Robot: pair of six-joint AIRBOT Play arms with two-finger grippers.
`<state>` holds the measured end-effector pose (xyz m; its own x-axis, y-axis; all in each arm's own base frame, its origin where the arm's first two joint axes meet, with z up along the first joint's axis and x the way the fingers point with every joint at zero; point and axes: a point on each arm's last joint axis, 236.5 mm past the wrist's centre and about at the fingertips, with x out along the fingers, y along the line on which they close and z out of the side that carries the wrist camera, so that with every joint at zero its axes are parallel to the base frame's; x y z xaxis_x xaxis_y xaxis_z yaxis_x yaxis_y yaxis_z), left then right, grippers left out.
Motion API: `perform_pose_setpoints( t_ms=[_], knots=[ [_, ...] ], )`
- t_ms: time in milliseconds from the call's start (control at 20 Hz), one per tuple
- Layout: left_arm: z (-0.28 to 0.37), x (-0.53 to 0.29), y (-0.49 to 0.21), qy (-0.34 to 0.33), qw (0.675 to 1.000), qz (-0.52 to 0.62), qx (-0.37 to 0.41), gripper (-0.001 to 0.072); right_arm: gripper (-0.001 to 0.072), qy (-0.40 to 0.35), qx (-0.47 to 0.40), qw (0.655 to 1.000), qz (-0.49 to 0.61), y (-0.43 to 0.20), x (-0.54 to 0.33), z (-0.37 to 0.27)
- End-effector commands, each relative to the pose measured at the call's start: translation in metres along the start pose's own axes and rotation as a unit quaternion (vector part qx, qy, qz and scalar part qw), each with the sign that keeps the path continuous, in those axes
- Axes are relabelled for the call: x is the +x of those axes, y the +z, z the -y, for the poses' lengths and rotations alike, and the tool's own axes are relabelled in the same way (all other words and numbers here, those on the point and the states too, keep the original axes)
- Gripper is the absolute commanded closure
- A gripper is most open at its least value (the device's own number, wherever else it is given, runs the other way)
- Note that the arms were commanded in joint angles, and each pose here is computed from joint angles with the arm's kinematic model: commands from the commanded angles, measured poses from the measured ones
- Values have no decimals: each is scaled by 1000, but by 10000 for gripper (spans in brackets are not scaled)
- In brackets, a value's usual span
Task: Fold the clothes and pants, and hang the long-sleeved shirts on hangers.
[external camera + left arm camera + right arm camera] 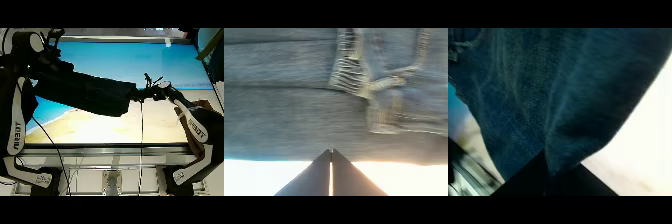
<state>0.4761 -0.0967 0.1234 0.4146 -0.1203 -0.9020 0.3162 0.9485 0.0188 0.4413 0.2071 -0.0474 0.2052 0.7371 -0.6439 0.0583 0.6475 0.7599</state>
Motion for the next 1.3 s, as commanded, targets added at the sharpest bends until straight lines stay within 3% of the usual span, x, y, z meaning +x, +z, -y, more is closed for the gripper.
perform_pose_setpoints(
  t_ms=[0, 200, 400, 800, 1050, 1250],
  knots=[
    [11, 3, -10, -16, 1000, -21, 3, 684, 670, -119, -46, 990, -68, -34, -71, 37],
    [93, -2, -6, -133, 991, -14, 26, 683, 671, -139, -64, 987, -57, -63, -177, 15],
    [189, 23, -24, -192, 972, -19, 132, 684, 671, -146, -70, 987, 3, -91, -245, -20],
    [364, 158, -108, -248, 939, -74, 226, 684, 671, -113, -65, 991, 28, -78, -216, -54],
    [386, 179, -138, -254, 931, -103, 241, 684, 672, -60, -124, 989, 62, -64, -199, -112],
    [348, 149, -111, -249, 938, -99, 220, 684, 672, -35, -177, 980, 83, -53, -177, -157]
  ],
)
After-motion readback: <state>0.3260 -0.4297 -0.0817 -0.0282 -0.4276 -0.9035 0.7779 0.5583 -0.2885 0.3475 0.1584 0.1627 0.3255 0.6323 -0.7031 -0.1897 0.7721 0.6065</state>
